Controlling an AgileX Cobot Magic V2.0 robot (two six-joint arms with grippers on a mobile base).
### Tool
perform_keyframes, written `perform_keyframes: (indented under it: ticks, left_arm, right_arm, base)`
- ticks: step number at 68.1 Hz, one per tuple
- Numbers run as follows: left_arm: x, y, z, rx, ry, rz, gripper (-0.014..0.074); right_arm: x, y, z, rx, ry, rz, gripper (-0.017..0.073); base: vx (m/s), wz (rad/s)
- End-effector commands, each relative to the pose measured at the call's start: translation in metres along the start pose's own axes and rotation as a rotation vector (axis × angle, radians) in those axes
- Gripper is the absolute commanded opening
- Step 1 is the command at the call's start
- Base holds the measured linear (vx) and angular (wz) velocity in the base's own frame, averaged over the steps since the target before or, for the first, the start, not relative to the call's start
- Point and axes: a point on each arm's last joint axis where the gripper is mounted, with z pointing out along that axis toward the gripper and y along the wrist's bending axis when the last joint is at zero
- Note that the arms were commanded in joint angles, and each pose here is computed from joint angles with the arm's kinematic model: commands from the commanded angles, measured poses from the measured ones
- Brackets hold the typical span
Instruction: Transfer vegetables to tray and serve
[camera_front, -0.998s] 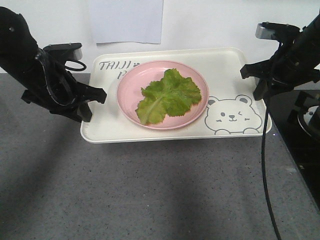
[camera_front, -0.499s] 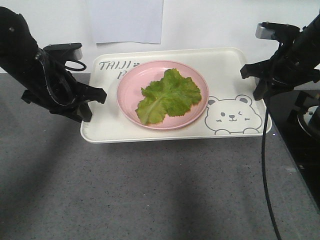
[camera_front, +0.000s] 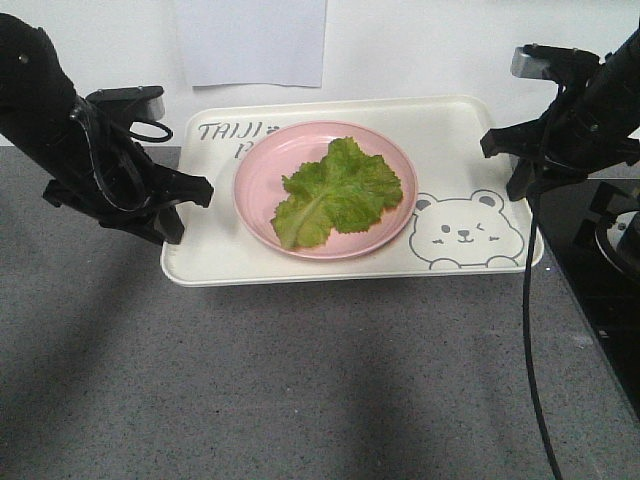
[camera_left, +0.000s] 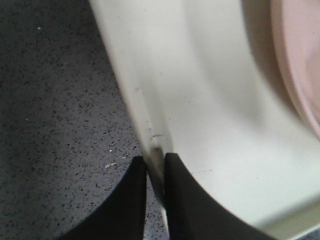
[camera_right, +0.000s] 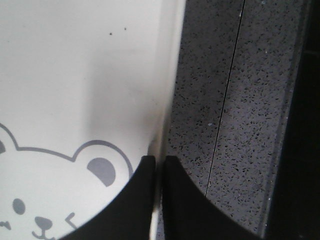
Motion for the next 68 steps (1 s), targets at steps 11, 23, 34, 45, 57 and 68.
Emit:
perform_keyframes:
  ticks: [11, 23, 34, 45, 57, 68]
  left_arm:
    - [-0.0041, -0.0230, -0.0321, 0.115, -0.137, 0.031, -0.0006]
    - [-0.0041, -0.0230, -0.0321, 0.115, -0.137, 0.031, -0.0006]
    - [-0.0041, -0.0230, -0.0321, 0.115, -0.137, 0.031, -0.0006]
    - [-0.0041, -0.0230, -0.0321, 0.115, -0.137, 0.031, -0.0006]
    - [-0.0041, -0.0230, -0.0321, 0.115, -0.137, 0.031, -0.0006]
    - [-0.0041, -0.0230, -0.0321, 0.115, -0.137, 0.031, -0.0006]
  right_arm:
    - [0.0014, 0.0229, -0.0306, -0.106, -0.067, -0.030, -0.0006]
    - [0.0014, 0.0229, -0.0306, -0.106, -0.067, -0.030, -0.0006]
    - [0.0014, 0.0229, -0.0306, -0.106, -0.067, -0.030, -0.0006]
    - [0.0014, 0.0229, -0.0306, -0.106, -0.067, -0.030, -0.0006]
    - [0.0014, 0.0229, -0.0306, -0.106, -0.067, -0.030, -0.0006]
    - [0.0013, 0.0229, -0.0306, -0.106, -0.068, -0.029, -0.0006]
  base:
    - [0.00, 0.00]
    - [0.00, 0.00]
    - [0.00, 0.00]
    - [0.00, 0.00]
    - [0.00, 0.00]
    - [0.00, 0.00]
